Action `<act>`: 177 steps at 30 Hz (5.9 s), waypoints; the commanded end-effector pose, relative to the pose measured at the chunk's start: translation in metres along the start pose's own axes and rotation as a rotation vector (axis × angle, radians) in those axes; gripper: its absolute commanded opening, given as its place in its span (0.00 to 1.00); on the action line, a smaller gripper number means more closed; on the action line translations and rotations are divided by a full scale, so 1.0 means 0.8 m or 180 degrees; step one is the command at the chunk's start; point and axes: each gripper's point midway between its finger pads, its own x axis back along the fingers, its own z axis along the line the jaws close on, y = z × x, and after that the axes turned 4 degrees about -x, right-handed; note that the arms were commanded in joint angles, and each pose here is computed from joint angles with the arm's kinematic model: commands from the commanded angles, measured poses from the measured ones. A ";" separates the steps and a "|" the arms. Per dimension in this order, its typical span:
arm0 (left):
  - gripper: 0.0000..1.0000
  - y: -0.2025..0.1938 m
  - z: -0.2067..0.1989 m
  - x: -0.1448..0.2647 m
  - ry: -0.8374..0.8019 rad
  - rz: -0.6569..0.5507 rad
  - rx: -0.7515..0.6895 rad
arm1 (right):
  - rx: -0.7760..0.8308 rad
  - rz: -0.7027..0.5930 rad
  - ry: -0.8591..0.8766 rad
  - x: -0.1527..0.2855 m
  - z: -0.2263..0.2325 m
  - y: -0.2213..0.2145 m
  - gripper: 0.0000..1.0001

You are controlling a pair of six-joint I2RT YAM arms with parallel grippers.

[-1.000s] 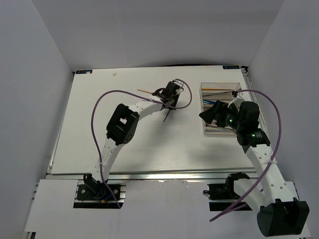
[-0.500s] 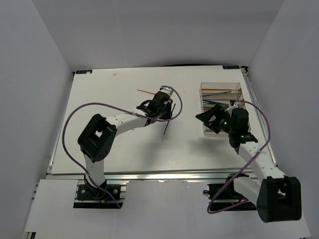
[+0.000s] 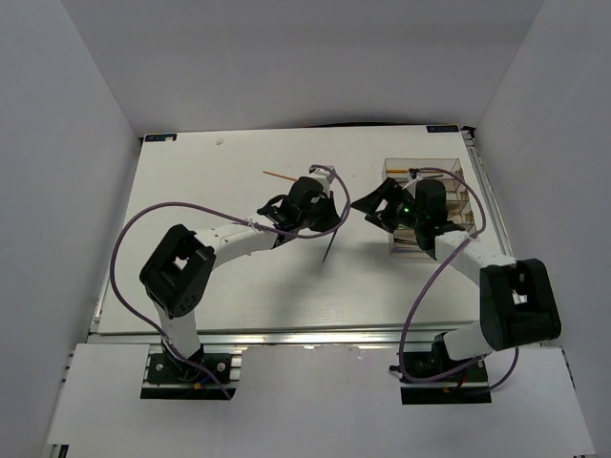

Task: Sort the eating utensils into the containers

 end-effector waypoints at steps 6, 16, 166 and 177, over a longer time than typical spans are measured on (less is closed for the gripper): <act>0.00 0.055 -0.059 0.037 -0.0478 -0.0377 0.0027 | 0.0291 0.0214 0.0221 -0.055 0.042 -0.003 0.78; 0.98 0.081 -0.035 0.055 -0.0005 -0.0507 0.0044 | 0.0142 -0.0062 0.0009 -0.072 0.031 0.035 0.00; 0.89 0.073 0.242 -0.120 0.3153 -0.0341 0.0104 | 0.0721 -0.0881 -0.0617 0.164 -0.044 0.003 0.89; 0.72 0.001 0.239 -0.074 0.3085 -0.0077 0.0294 | 0.0707 -0.0941 -0.0501 0.173 -0.026 0.004 0.89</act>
